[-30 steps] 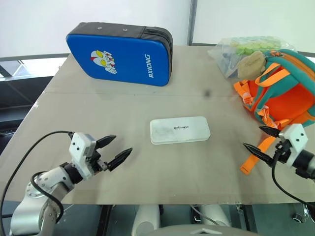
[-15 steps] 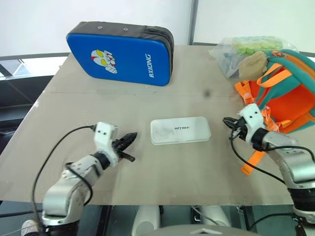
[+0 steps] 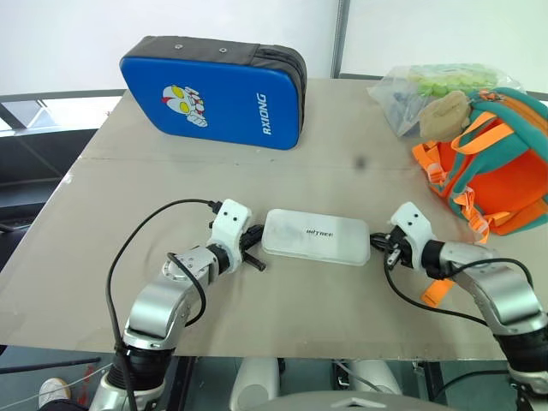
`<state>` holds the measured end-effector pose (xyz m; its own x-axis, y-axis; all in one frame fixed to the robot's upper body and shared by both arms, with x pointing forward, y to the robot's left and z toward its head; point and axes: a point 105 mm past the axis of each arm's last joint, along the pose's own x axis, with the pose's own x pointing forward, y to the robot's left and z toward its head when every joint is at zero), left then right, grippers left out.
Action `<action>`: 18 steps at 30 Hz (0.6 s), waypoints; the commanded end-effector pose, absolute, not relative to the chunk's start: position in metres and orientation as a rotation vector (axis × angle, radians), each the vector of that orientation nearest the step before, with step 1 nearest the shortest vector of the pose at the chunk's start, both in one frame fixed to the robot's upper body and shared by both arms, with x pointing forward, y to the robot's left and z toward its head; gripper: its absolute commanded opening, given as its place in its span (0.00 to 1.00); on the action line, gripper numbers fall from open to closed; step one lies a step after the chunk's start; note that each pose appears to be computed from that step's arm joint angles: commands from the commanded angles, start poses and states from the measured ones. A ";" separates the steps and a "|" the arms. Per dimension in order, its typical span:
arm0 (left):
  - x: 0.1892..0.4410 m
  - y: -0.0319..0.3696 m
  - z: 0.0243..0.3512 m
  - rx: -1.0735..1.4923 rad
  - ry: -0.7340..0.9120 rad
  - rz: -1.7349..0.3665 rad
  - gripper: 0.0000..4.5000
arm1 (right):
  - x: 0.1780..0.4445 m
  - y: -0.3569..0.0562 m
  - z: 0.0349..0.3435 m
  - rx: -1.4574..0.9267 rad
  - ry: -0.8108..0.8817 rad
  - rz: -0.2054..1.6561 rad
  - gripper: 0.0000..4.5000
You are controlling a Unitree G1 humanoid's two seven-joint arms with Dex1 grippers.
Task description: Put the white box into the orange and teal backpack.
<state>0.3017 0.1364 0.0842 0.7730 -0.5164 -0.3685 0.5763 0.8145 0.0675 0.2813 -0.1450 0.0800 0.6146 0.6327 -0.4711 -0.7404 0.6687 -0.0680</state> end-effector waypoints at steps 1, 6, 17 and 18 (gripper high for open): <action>0.290 0.116 0.077 0.106 0.395 -0.744 0.00 | 0.276 -0.152 0.088 -0.290 0.395 0.752 0.02; 0.291 0.157 0.076 0.005 0.483 -0.686 0.38 | 0.287 -0.169 0.083 -0.337 0.386 0.638 0.00; 0.261 0.185 0.118 -0.437 0.752 -0.872 1.00 | 0.291 -0.168 0.083 -0.372 0.365 0.659 0.00; 0.258 0.179 0.121 -0.470 0.772 -0.901 1.00 | 0.292 -0.166 0.084 -0.375 0.361 0.664 0.00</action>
<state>0.2683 0.1933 0.1100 0.4649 -0.7692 -0.4385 0.5095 0.6374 -0.5780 0.2897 -0.1688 0.0789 0.7309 0.5145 -0.4485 -0.6417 0.7417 -0.1949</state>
